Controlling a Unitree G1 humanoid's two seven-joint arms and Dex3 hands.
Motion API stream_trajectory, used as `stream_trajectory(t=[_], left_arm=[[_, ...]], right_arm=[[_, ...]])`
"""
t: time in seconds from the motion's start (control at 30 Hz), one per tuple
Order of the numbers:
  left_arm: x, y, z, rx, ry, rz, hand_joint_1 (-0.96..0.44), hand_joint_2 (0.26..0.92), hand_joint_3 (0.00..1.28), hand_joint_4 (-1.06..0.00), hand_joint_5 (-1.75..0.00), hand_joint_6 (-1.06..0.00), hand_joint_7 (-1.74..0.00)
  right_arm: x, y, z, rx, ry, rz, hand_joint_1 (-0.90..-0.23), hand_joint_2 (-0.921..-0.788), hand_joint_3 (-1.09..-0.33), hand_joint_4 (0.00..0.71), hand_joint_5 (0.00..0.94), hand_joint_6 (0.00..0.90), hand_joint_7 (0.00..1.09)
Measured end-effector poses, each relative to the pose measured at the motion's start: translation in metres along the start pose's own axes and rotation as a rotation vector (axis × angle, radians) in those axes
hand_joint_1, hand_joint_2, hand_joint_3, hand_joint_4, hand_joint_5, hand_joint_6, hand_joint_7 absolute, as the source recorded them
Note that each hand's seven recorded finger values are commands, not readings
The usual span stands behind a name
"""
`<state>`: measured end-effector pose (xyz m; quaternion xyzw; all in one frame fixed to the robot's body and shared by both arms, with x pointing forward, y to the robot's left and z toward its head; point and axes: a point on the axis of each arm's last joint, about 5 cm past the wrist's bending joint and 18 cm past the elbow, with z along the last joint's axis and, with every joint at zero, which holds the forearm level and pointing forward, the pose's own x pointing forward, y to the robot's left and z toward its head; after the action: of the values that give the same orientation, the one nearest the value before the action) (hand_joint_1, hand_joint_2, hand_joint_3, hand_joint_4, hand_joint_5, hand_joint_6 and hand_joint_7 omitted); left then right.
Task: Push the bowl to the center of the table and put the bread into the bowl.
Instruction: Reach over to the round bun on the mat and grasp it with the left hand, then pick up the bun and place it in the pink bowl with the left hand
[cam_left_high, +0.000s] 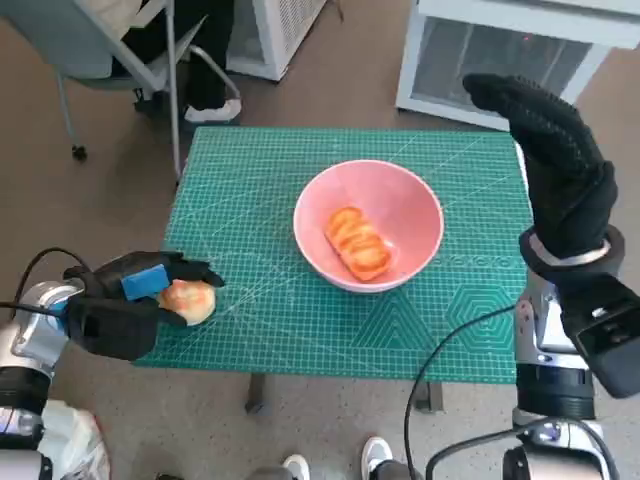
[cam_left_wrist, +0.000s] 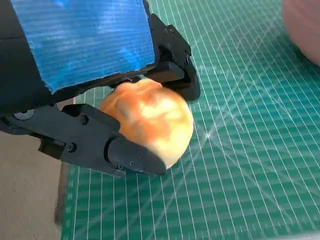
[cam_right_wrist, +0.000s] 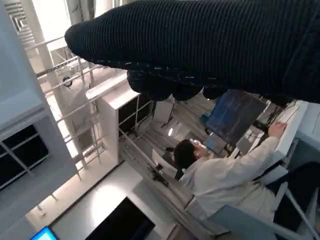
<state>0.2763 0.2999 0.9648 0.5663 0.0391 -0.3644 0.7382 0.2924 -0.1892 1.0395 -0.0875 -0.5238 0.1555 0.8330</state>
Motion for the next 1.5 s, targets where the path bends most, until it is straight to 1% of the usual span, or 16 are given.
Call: stream_trajectory(t=[0.1, 0.17, 0.23, 0.37, 0.47, 0.6, 0.7, 0.8, 0.97, 1.0, 1.13, 1.3, 1.4, 1.5], left_arm=[[-0.003, 0.007, 0.002, -0.013, -0.023, -0.005, 0.00, 0.920, 0.09, -0.62, -1.29, -0.65, -1.10], [-0.006, 0.015, 0.005, -0.028, -0.056, 0.021, 0.00, 0.920, 0.10, -0.59, -1.31, -0.65, -1.10], [-0.010, 0.025, 0.010, -0.037, -0.099, 0.069, 0.00, 0.920, 0.12, -0.55, -1.34, -0.64, -1.12], [-0.022, 0.051, 0.025, -0.036, -0.216, 0.229, 0.00, 0.921, 0.15, -0.52, -1.36, -0.61, -1.17], [-0.030, 0.073, 0.042, -0.015, -0.304, 0.367, 0.00, 0.921, 0.16, -0.51, -1.35, -0.59, -1.20], [-0.032, 0.101, 0.068, 0.052, -0.408, 0.513, 0.00, 0.921, 0.16, -0.51, -1.33, -0.58, -1.23], [-0.031, 0.116, 0.086, 0.095, -0.479, 0.585, 0.00, 0.921, 0.16, -0.51, -1.33, -0.58, -1.24], [-0.023, 0.128, 0.102, 0.132, -0.539, 0.630, 0.00, 0.921, 0.15, -0.52, -1.32, -0.60, -1.22], [0.004, 0.142, 0.130, 0.153, -0.632, 0.628, 0.00, 0.920, 0.10, -0.57, -1.26, -0.66, -1.17], [0.009, 0.144, 0.135, 0.157, -0.646, 0.621, 0.00, 0.920, 0.08, -0.59, -1.24, -0.68, -1.15], [0.031, 0.148, 0.155, 0.148, -0.689, 0.574, 0.00, 0.920, 0.06, -0.63, -1.17, -0.70, -1.16], [0.059, 0.146, 0.174, 0.121, -0.700, 0.490, 0.00, 0.920, 0.06, -0.66, -1.13, -0.68, -1.18], [0.074, 0.141, 0.182, 0.124, -0.686, 0.448, 0.00, 0.920, 0.06, -0.68, -1.11, -0.66, -1.20], [0.089, 0.132, 0.187, 0.119, -0.656, 0.403, 0.00, 0.920, 0.06, -0.68, -1.11, -0.64, -1.22]], right_arm=[[-0.0002, -0.001, 0.000, -0.004, -0.001, -0.001, -0.601, -0.921, -0.737, 0.299, 0.000, -0.001, 0.63], [-0.0004, -0.001, 0.000, -0.006, 0.000, -0.001, -0.602, -0.921, -0.737, 0.299, 0.000, -0.001, 0.63], [-0.0006, -0.001, 0.000, -0.007, 0.002, -0.002, -0.602, -0.921, -0.736, 0.298, 0.000, -0.001, 0.63], [0.0004, -0.002, -0.001, -0.006, 0.004, -0.003, -0.602, -0.921, -0.736, 0.298, 0.000, -0.001, 0.63], [0.0017, -0.002, -0.001, -0.006, 0.001, -0.003, -0.602, -0.921, -0.736, 0.298, 0.000, -0.001, 0.63], [0.0034, -0.001, -0.001, -0.004, -0.002, -0.003, -0.602, -0.921, -0.736, 0.298, 0.000, -0.001, 0.63], [0.0055, -0.001, -0.001, 0.000, -0.008, -0.002, -0.602, -0.921, -0.736, 0.298, 0.000, -0.001, 0.63], [0.0063, -0.001, -0.001, 0.001, -0.008, -0.003, -0.599, -0.921, -0.737, 0.298, 0.000, -0.001, 0.63], [0.0073, 0.002, -0.003, 0.012, -0.007, -0.003, -0.591, -0.921, -0.738, 0.298, 0.000, -0.001, 0.63], [0.0076, 0.003, -0.003, 0.016, -0.007, -0.004, -0.590, -0.921, -0.738, 0.298, 0.000, -0.001, 0.63], [0.0079, 0.005, -0.005, 0.024, -0.004, -0.006, -0.588, -0.921, -0.739, 0.298, 0.000, -0.001, 0.63], [0.0083, 0.006, -0.005, 0.024, -0.004, -0.005, -0.585, -0.921, -0.740, 0.298, 0.000, -0.001, 0.63], [0.0083, 0.006, -0.005, 0.021, -0.004, -0.005, -0.586, -0.921, -0.740, 0.298, 0.000, 0.000, 0.63], [0.0083, 0.006, -0.005, 0.021, -0.004, -0.008, -0.586, -0.921, -0.739, 0.298, 0.000, 0.000, 0.63]])
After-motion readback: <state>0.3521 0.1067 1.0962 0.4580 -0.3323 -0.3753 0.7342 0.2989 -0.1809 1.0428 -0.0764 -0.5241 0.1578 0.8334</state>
